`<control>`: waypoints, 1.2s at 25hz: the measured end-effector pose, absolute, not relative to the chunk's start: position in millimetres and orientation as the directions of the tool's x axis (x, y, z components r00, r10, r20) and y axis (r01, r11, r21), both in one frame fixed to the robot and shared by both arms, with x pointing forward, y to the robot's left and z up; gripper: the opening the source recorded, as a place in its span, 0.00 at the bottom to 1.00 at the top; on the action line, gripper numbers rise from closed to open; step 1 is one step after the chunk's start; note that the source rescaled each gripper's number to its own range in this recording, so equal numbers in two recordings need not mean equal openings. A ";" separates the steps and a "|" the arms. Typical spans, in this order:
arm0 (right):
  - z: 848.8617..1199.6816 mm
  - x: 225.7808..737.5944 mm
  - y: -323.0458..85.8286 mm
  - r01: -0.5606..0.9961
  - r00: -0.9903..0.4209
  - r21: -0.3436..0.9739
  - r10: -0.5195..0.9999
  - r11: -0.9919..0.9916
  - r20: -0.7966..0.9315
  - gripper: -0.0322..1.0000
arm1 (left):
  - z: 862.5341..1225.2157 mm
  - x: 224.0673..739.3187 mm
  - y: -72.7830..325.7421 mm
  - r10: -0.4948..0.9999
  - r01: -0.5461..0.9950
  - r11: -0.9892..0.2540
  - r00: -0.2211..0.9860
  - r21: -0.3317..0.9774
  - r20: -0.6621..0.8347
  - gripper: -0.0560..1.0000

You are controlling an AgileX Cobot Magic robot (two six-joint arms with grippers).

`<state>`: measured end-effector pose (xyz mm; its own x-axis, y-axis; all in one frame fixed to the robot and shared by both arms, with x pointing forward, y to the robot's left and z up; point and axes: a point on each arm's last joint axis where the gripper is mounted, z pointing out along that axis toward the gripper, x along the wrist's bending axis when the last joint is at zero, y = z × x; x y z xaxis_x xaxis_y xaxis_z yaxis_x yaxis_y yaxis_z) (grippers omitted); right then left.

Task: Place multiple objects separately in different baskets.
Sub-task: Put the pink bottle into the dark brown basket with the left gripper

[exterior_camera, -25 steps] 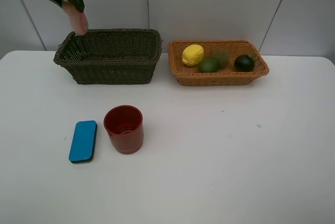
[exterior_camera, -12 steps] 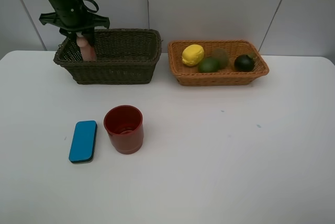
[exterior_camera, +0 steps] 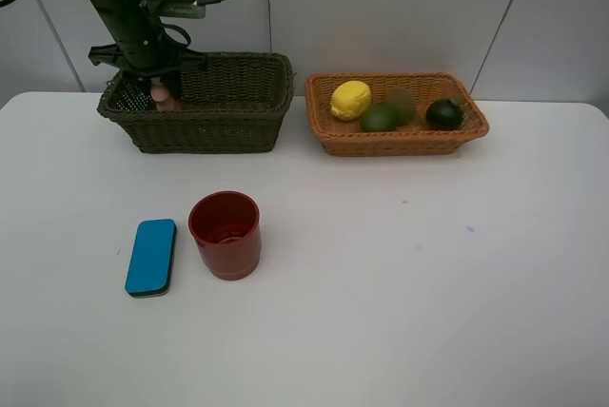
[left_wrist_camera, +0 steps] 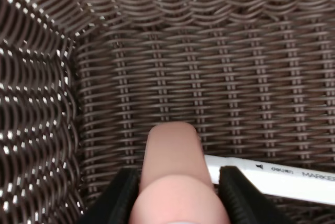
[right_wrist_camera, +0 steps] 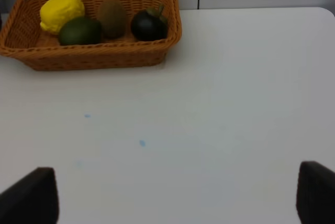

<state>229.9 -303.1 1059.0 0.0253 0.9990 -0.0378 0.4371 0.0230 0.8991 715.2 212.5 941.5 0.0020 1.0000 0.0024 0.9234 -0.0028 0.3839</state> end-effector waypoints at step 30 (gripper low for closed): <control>1059.0 229.9 -303.1 0.437 0.025 0.899 0.999 0.023 -0.038 1.00 | 938.2 716.1 207.4 0.996 0.924 0.078 -0.053 0.375 -0.077 0.98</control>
